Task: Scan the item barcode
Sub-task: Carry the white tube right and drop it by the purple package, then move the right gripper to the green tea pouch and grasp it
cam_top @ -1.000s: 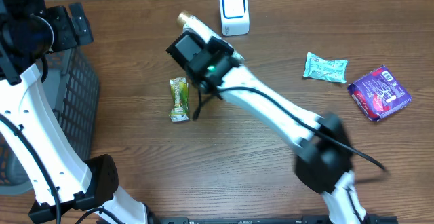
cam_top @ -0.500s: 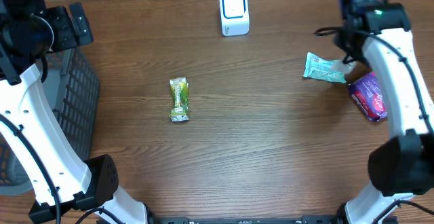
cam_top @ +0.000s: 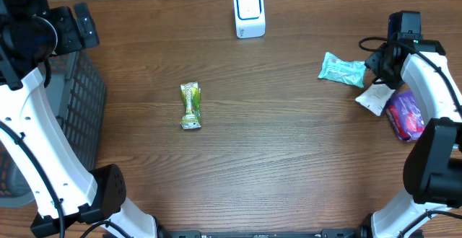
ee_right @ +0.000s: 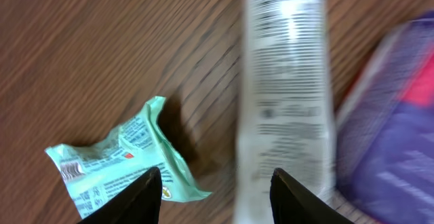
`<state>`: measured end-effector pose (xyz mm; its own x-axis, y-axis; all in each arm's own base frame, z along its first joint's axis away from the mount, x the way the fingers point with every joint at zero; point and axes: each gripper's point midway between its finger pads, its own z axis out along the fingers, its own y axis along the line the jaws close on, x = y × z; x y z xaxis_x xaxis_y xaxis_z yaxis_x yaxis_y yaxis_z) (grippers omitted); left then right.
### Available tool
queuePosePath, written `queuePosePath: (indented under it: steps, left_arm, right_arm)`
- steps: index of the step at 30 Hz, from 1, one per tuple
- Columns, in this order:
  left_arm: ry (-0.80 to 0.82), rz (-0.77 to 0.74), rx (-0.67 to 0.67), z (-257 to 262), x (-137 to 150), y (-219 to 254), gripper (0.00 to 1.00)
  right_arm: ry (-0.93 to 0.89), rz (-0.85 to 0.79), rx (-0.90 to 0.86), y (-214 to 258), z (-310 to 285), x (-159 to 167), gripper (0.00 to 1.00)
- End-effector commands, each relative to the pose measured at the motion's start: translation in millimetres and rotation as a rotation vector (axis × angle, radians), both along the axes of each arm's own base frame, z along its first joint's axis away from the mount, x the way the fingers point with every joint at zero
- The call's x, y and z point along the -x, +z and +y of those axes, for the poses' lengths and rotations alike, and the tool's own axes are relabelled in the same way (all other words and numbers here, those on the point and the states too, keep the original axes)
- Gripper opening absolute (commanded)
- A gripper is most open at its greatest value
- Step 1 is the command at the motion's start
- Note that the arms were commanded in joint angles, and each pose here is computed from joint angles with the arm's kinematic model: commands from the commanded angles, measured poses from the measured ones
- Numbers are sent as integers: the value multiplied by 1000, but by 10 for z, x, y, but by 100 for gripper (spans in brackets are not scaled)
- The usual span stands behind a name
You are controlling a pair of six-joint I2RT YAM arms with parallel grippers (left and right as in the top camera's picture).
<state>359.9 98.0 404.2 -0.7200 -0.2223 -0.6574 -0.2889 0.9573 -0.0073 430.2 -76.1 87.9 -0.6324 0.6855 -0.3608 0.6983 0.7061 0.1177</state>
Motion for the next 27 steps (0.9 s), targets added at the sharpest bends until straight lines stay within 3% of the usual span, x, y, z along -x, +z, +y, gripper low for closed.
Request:
queuePosePath:
  steps: [1, 6, 9, 18, 24, 27]
  left_arm:
    - [9, -2, 19, 0, -17, -12, 100]
    - [9, -2, 19, 0, -17, -12, 100]
    - [9, -2, 19, 0, -17, -12, 100]
    - [9, -2, 19, -2, -17, -12, 100]
    - [9, -2, 19, 0, -17, -12, 100]
    - [9, -2, 19, 0, -17, -12, 100]
  right_arm:
    - [185, -75, -91, 330, 279, -146, 53]
    - [497, -209, -297, 900, 1023, -259, 54]
    - [635, -230, -388, 984, 1568, -218, 60]
    - [1012, -190, -459, 705, 3434, 155, 63]
    - [1166, -164, -469, 162, 4539, 532, 66]
    - [1182, -151, -473, -53, 4774, 631, 64]
